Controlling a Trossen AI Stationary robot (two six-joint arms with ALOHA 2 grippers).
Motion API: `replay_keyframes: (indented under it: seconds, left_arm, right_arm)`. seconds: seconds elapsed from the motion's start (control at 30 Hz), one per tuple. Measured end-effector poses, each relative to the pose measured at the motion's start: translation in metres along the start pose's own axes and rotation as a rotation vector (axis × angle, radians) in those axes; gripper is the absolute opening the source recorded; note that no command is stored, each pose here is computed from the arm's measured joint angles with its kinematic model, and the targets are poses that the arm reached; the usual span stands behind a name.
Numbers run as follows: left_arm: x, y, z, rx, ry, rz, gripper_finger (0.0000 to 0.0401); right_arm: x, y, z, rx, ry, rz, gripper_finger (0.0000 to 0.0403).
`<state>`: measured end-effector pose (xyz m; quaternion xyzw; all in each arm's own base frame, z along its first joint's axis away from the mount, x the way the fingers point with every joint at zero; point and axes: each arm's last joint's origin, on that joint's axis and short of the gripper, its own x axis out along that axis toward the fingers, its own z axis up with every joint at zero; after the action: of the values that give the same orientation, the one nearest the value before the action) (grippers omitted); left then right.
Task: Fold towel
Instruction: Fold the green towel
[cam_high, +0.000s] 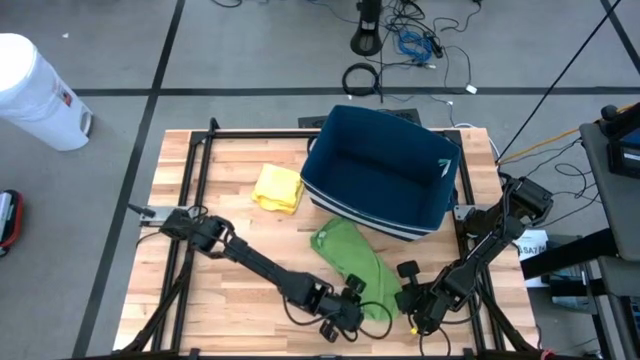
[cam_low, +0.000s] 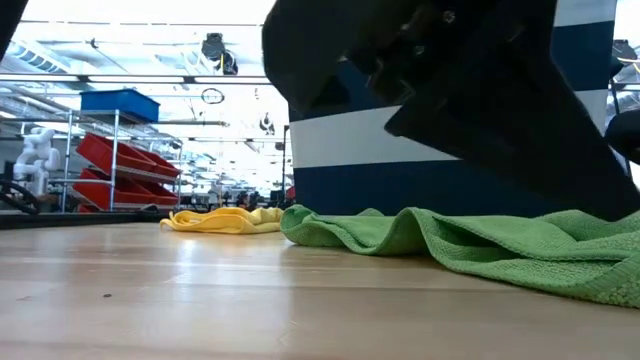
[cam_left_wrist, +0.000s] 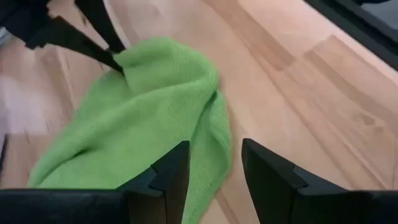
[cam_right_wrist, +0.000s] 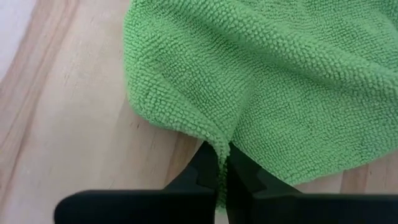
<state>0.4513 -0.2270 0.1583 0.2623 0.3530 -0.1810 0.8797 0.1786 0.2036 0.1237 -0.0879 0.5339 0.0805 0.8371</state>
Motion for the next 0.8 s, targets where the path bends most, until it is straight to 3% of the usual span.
replay_keyframes:
  seconds: [0.23, 0.37, 0.53, 0.63, 0.8]
  left_arm:
    - [0.009, 0.017, -0.01, -0.116, -0.025, -0.173, 0.0154]
    - [0.01, 0.025, -0.01, -0.174, -0.045, -0.183, 0.0154]
    - [0.015, 0.028, -0.014, -0.242, -0.056, -0.271, 0.0154]
    - [0.019, 0.029, -0.017, -0.235, -0.05, -0.242, 0.0154]
    - [0.018, 0.022, -0.012, -0.075, -0.041, -0.099, 0.0154]
  right_arm:
    - [0.0, 0.0, 0.0, 0.0, -0.004, -0.003, 0.0]
    - [0.0, 0.0, 0.0, 0.001, -0.005, -0.005, 0.0]
    - [0.001, -0.003, 0.002, 0.012, -0.007, -0.008, 0.0]
    - [0.001, -0.004, 0.004, 0.012, -0.011, -0.01, 0.0]
    - [0.003, -0.008, 0.007, 0.011, -0.025, -0.012, 0.0]
